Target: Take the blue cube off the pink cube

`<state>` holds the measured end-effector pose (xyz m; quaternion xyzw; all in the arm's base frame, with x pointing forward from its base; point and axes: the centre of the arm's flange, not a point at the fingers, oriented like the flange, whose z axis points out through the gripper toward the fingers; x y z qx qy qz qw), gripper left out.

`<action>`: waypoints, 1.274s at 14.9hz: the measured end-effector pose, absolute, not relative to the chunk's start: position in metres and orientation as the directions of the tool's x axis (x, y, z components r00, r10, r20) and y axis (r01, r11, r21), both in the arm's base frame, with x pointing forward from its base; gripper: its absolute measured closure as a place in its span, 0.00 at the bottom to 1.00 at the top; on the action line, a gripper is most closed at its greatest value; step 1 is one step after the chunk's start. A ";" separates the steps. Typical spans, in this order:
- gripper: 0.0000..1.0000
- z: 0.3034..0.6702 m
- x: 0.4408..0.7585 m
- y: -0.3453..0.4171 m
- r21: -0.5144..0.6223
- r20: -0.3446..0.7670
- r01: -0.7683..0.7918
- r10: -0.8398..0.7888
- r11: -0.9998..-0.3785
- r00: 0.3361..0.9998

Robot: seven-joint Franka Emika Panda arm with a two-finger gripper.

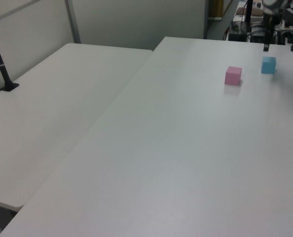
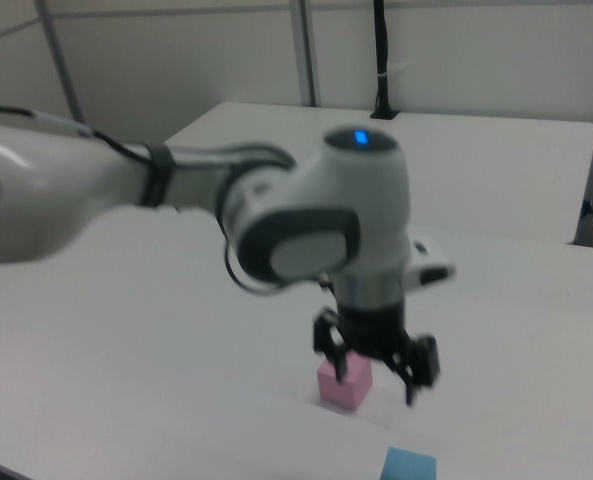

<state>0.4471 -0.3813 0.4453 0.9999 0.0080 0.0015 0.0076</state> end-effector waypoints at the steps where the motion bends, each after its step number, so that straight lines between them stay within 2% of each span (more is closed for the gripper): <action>1: 0.00 0.475 0.452 -0.365 -0.007 0.010 0.008 0.007 -1.000 1.000; 2: 0.00 0.516 0.458 -0.337 -0.032 0.014 -0.015 -0.015 -0.999 1.000; 4: 0.00 0.567 0.469 -0.281 -0.056 0.015 -0.114 -0.115 -0.992 0.993; 7: 0.00 0.611 0.484 -0.197 -0.070 0.013 -0.208 -0.210 -0.976 0.978; 9: 0.00 0.637 0.486 -0.144 -0.078 0.033 -0.200 -0.203 -0.977 0.979; 12: 0.00 0.637 0.494 -0.112 -0.078 0.025 -0.123 -0.125 -0.989 0.992; 15: 0.00 0.617 0.523 -0.088 -0.041 0.051 -0.050 -0.052 -0.998 0.997; 19: 0.00 0.610 0.537 -0.082 -0.014 0.063 -0.105 -0.106 -0.994 0.992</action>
